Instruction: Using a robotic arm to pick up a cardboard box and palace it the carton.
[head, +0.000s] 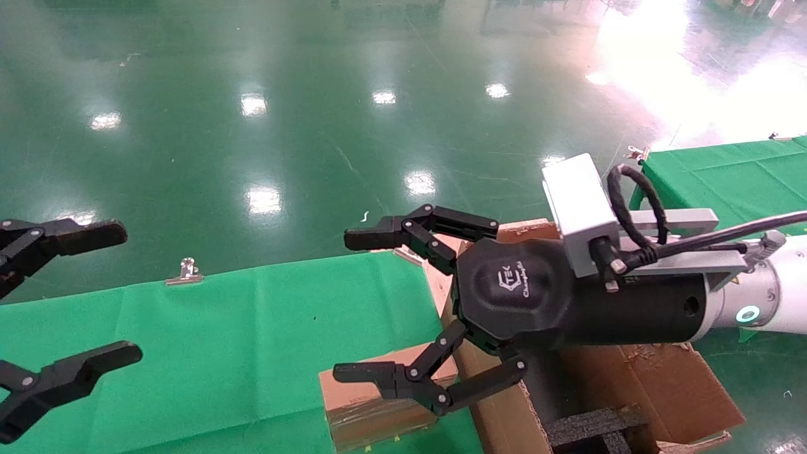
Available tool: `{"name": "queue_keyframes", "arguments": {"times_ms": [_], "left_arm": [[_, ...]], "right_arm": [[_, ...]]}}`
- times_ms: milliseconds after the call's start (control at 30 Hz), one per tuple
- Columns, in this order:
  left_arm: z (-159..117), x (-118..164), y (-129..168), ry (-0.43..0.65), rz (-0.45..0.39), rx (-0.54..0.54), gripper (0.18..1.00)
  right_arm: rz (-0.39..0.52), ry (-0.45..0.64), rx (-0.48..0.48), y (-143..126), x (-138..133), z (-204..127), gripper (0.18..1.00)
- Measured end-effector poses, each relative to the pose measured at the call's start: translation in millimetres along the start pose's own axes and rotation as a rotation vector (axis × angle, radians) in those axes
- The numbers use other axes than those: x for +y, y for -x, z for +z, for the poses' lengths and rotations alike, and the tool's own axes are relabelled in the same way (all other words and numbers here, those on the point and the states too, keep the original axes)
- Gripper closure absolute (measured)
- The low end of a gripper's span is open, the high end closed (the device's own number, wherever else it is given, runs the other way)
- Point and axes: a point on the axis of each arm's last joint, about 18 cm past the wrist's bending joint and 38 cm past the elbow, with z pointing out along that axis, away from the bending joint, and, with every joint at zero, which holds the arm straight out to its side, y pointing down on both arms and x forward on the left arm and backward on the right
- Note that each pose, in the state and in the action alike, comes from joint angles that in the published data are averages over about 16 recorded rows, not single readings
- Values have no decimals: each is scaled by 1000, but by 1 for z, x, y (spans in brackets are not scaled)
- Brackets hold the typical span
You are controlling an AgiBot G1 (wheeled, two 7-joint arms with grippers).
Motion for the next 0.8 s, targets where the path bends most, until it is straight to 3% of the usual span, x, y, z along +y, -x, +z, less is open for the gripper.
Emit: {"name": "queue_keyframes", "arguments": {"times_ms": [800], "left_arm": [[0, 0, 0, 0, 0, 0, 189]], "right_arm": [[1, 4, 1, 0, 1, 0, 178]]}}
